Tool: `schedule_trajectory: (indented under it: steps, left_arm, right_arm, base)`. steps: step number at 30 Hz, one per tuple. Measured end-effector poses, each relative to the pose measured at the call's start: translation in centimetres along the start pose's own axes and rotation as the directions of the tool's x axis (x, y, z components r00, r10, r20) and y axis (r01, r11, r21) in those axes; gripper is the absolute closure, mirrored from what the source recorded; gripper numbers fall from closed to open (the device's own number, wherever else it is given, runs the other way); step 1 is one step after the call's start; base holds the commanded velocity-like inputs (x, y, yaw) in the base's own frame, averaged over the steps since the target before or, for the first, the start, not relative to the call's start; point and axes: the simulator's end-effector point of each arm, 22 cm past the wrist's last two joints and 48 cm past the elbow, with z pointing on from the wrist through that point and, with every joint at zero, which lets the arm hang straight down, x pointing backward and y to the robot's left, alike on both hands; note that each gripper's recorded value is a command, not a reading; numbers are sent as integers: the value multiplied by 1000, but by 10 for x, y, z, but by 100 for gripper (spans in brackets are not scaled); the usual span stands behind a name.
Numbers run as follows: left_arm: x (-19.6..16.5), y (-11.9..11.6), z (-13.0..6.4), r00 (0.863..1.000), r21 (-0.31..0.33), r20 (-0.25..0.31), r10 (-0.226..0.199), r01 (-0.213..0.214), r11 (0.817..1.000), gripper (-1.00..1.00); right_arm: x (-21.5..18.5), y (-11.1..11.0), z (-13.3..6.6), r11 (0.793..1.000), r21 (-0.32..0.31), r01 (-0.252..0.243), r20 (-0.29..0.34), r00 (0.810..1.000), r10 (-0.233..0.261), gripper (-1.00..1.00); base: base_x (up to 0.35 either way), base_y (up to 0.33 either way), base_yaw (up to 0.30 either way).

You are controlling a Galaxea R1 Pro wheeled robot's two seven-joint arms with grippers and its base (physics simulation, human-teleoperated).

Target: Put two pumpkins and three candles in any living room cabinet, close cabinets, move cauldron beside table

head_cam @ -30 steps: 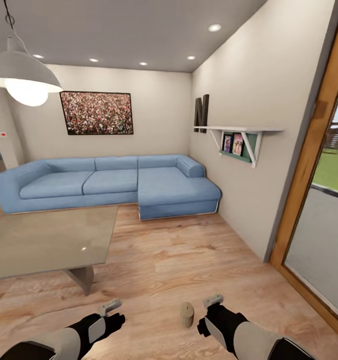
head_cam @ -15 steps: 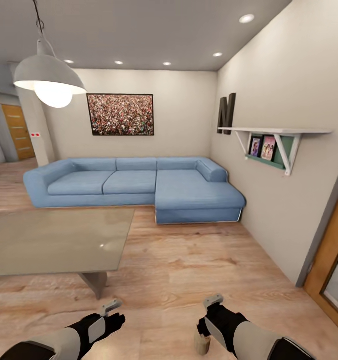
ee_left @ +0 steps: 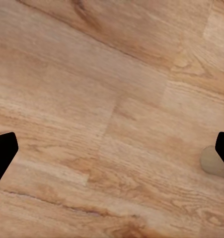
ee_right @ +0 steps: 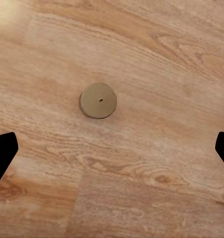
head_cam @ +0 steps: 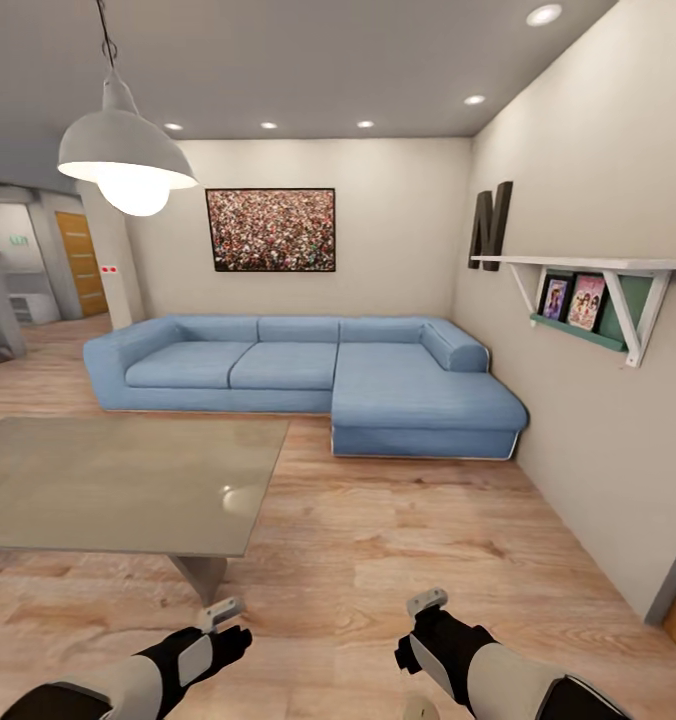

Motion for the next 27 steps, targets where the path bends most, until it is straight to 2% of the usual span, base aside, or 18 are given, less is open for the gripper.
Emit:
schedule_trajectory:
  steps: [10,15,16,17,18,21,24,27]
  left_arm:
    - [5,-14,0,1000,17,-2,6,-6,1000,-100]
    - [6,-26,-1,1000,35,-2,13,-13,999,-100]
    - [5,-31,-1,1000,44,0,15,-15,999,-100]
    - [-3,-56,-4,1000,87,19,21,-22,996,-100]
    - [-10,-71,-6,999,112,33,25,-28,993,-100]
    - [-13,-87,-10,999,141,22,35,-37,989,-100]
    - [-15,-110,-17,998,180,-23,58,-53,982,-100]
    - [-25,-132,-26,996,217,-17,84,-79,973,-100]
  right_arm:
    - [1,0,0,1000,-2,-6,-2,1000,6,-100]
    - [1,2,0,999,-15,-31,-5,1000,31,-100]
    - [1,3,0,999,-19,-37,-6,999,37,-100]
    - [1,5,0,998,-30,-55,-6,998,55,-100]
    - [0,6,0,998,-32,-60,-5,998,60,-100]
    - [-1,7,0,997,-34,-63,-3,998,62,-100]
    - [-1,9,-1,997,-36,-64,-2,998,64,-100]
    - [-1,9,-1,997,-36,-68,-4,998,68,-100]
  base:
    - [3,-2,2]
    - [0,0,0]
    - [0,0,0]
    - [0,0,0]
    - [0,0,0]
    - [0,0,0]
    - [0,0,0]
    - [0,0,0]
